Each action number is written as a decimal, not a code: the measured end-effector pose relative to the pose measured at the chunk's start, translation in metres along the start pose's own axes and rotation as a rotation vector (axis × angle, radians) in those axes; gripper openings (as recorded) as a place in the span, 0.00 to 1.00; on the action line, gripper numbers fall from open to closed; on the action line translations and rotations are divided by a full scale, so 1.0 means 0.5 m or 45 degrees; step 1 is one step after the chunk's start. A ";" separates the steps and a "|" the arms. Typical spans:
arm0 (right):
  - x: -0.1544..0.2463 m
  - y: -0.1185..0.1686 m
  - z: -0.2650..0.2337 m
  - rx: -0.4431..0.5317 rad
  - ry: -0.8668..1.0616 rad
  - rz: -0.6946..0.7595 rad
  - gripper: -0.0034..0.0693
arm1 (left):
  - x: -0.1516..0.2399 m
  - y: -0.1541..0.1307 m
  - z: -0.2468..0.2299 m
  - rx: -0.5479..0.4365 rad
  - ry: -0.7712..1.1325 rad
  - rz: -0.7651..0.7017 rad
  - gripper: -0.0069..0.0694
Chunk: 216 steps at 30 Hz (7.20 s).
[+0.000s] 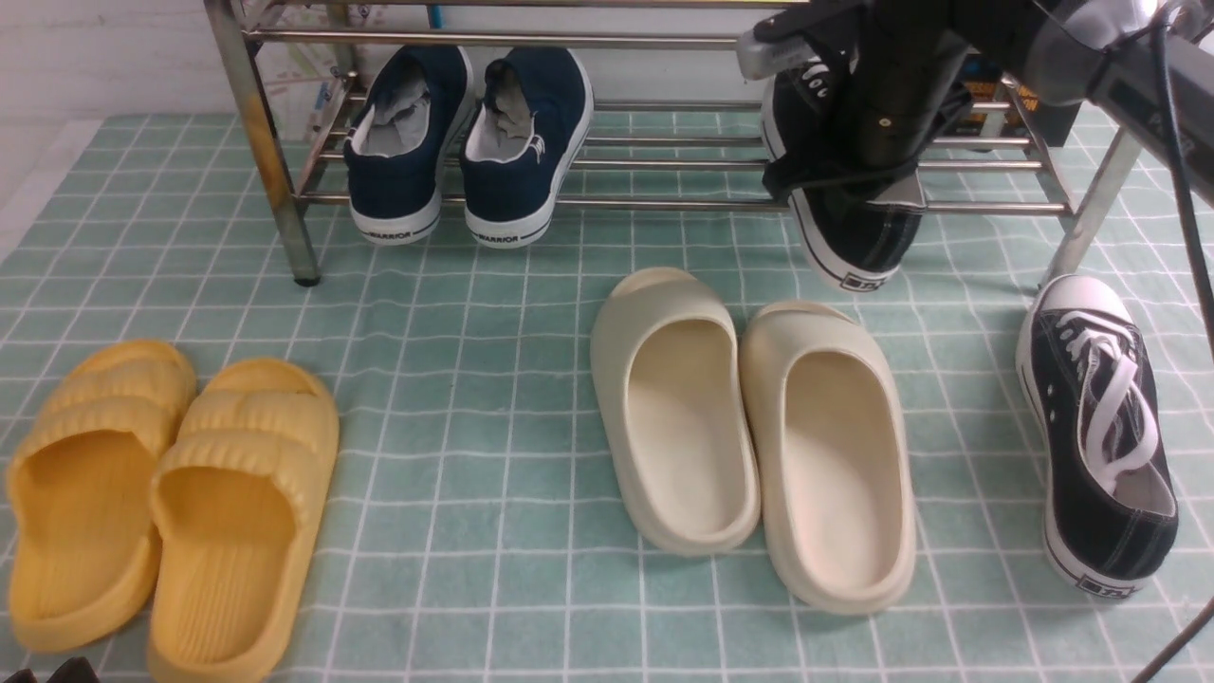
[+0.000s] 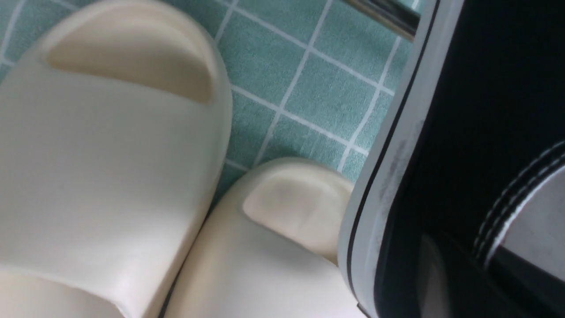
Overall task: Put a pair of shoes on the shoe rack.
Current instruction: Use the right arm to put a shoe into the shoe rack, then use the right arm to grab the shoe closest to it
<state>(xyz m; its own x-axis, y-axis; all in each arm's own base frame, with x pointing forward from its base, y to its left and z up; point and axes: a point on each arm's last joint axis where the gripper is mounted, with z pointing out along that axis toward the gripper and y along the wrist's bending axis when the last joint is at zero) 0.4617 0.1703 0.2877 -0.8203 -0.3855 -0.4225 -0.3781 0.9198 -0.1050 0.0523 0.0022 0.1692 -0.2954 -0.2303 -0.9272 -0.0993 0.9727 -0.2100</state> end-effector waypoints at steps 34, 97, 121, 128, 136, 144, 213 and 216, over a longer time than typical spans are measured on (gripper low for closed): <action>0.009 -0.001 -0.146 -0.077 -0.139 0.007 0.51 | 0.000 0.000 0.000 0.000 0.000 0.000 0.40; 0.055 0.014 0.019 -0.065 -0.146 0.217 0.69 | 0.000 0.000 0.000 0.000 0.000 0.000 0.40; 0.115 0.007 -0.211 -0.126 -0.023 0.079 0.51 | 0.000 0.000 0.000 0.000 0.000 0.000 0.40; 0.182 0.010 -0.239 -0.135 -0.019 0.110 0.30 | 0.000 0.000 0.000 0.000 0.000 0.000 0.40; 0.215 0.016 -0.216 -0.147 -0.075 0.125 0.04 | 0.000 0.000 0.000 0.000 0.000 0.000 0.40; 0.161 0.020 -0.089 -0.118 -0.224 0.129 0.04 | 0.000 0.000 0.000 0.000 0.000 0.000 0.40; 0.367 -0.076 0.002 -0.012 0.348 0.454 0.70 | 0.000 0.000 0.000 0.000 0.000 0.000 0.40; 0.377 -0.073 0.026 -0.020 0.420 0.438 0.55 | 0.000 0.000 0.000 0.000 0.000 0.000 0.40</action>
<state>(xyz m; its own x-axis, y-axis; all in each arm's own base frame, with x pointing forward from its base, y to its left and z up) 0.3264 0.0650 0.2005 -0.9905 -0.0639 -0.1217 -0.0650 0.9979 0.0051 0.0523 0.0022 0.1692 -0.2954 -0.2303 -0.9272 -0.0993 0.9727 -0.2100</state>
